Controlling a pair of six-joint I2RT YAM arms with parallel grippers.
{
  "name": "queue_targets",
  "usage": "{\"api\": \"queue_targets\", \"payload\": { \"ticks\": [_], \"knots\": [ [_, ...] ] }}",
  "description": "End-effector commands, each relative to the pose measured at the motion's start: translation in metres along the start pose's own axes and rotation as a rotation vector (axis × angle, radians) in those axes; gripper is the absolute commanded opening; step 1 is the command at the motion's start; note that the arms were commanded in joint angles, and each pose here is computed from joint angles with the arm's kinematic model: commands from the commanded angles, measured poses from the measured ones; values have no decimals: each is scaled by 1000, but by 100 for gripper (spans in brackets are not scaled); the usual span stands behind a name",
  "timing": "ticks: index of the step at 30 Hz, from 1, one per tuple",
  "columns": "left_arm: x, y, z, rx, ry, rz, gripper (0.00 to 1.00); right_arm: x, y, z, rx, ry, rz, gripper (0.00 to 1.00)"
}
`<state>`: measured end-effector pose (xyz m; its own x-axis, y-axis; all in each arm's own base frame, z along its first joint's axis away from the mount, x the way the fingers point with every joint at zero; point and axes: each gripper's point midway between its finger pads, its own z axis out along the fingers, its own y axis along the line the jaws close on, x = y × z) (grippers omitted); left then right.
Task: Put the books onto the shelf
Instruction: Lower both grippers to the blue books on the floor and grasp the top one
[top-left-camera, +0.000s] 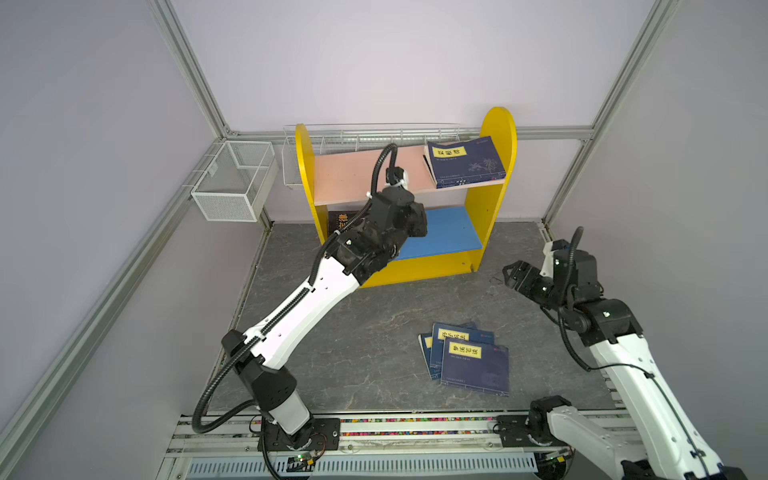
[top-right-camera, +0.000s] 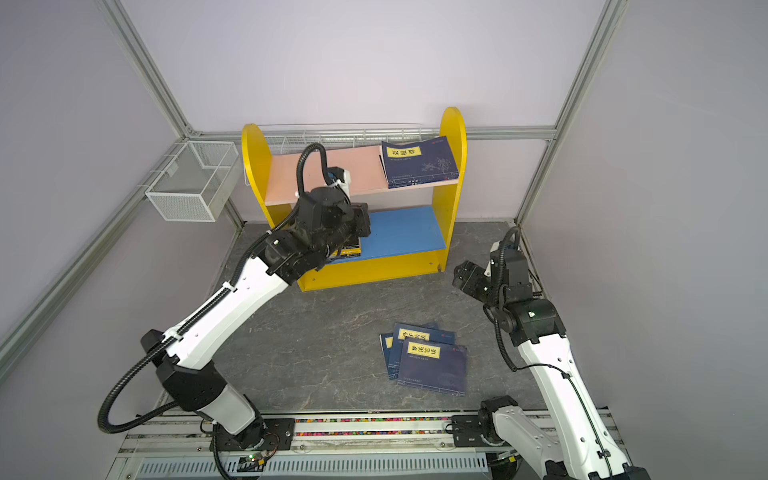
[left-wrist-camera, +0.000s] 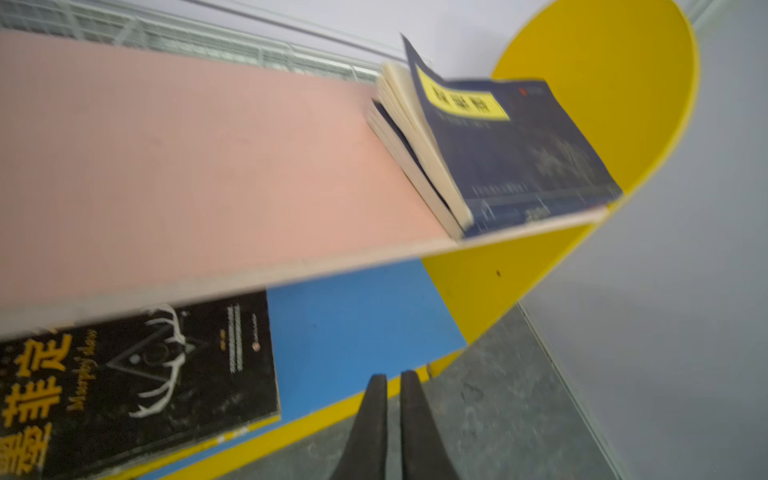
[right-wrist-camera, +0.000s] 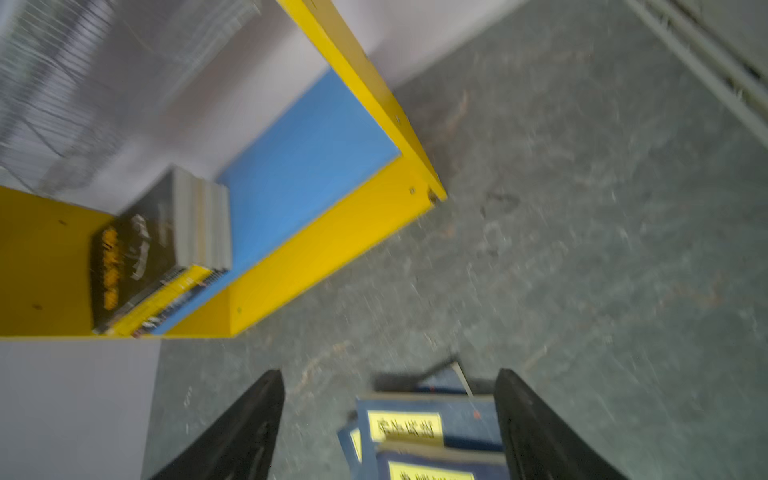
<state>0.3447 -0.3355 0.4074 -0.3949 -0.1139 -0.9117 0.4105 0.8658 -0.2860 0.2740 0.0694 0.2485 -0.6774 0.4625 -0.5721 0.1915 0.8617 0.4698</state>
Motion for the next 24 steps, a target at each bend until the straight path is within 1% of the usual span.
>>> {"api": "queue_targets", "payload": {
  "ticks": [1,2,4,6,7,9,11,15,19,22,24],
  "knots": [
    [76,-19,1,121,148,49,10,89,-41,-2,78,313,-12,86],
    [98,-19,1,143,195,43,9,107,-49,-2,85,371,-10,87],
    [146,-16,1,188,302,52,8,155,-65,4,78,530,13,90],
    [191,-12,2,211,397,108,2,187,-81,6,110,640,52,90],
    [212,-14,1,246,441,152,0,199,-87,9,119,673,74,91],
    [247,-21,-5,309,506,249,0,211,-87,14,98,707,116,91],
    [277,-30,-10,376,557,340,0,217,-97,17,136,720,138,91],
    [313,-35,-8,434,633,398,0,223,-105,23,182,759,188,91],
    [344,-34,0,438,712,451,0,238,-110,37,171,805,234,91],
    [360,-29,2,432,754,475,0,242,-109,43,152,823,235,91],
    [368,-25,1,417,806,485,0,236,-106,46,129,799,218,90]
  ]
}}
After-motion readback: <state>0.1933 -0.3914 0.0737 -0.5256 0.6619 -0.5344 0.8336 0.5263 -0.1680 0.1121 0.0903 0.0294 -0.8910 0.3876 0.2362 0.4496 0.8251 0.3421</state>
